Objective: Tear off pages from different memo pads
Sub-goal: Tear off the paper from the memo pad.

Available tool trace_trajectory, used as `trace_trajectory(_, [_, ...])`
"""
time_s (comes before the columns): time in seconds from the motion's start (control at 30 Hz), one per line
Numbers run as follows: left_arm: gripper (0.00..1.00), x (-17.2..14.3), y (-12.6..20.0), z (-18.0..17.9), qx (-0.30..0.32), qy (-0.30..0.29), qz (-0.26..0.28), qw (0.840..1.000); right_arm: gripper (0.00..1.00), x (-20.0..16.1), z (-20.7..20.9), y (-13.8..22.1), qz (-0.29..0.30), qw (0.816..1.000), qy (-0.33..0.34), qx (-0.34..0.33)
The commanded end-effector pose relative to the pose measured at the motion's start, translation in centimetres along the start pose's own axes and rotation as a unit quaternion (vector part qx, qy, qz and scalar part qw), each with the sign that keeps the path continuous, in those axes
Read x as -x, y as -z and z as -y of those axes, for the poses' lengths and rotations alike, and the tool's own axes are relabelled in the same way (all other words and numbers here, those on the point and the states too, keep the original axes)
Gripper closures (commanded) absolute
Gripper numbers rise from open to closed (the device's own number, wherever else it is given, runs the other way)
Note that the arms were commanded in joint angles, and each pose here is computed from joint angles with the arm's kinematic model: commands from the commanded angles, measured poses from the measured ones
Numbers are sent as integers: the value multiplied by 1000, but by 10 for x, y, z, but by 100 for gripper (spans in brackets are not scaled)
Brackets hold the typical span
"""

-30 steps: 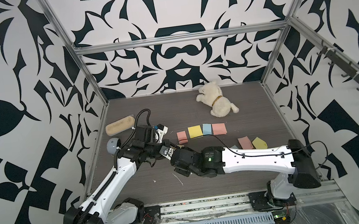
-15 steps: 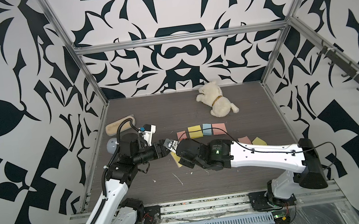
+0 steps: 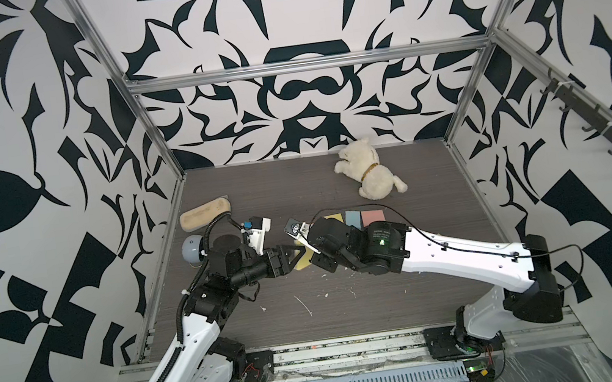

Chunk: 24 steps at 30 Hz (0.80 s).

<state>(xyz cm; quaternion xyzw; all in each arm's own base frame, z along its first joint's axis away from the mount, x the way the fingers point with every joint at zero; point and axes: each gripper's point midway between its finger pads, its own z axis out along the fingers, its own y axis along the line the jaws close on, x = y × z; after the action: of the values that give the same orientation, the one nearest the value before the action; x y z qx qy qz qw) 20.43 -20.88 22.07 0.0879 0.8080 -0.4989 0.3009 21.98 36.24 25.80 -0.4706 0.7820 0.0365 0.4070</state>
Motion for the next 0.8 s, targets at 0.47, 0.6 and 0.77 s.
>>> trace_trajectory(0.47, [78,-6,-20,10,-26,-36,-49,998,100,34,23,36,56,998,-35,-1])
trace_trajectory(0.6, [92,-6,-23,6,-15,-30,-52,998,100,33,34,38,60,997,-54,-10])
trace_trajectory(0.77, [100,-10,-27,-3,1,-15,-64,998,100,26,57,41,59,995,-80,-32])
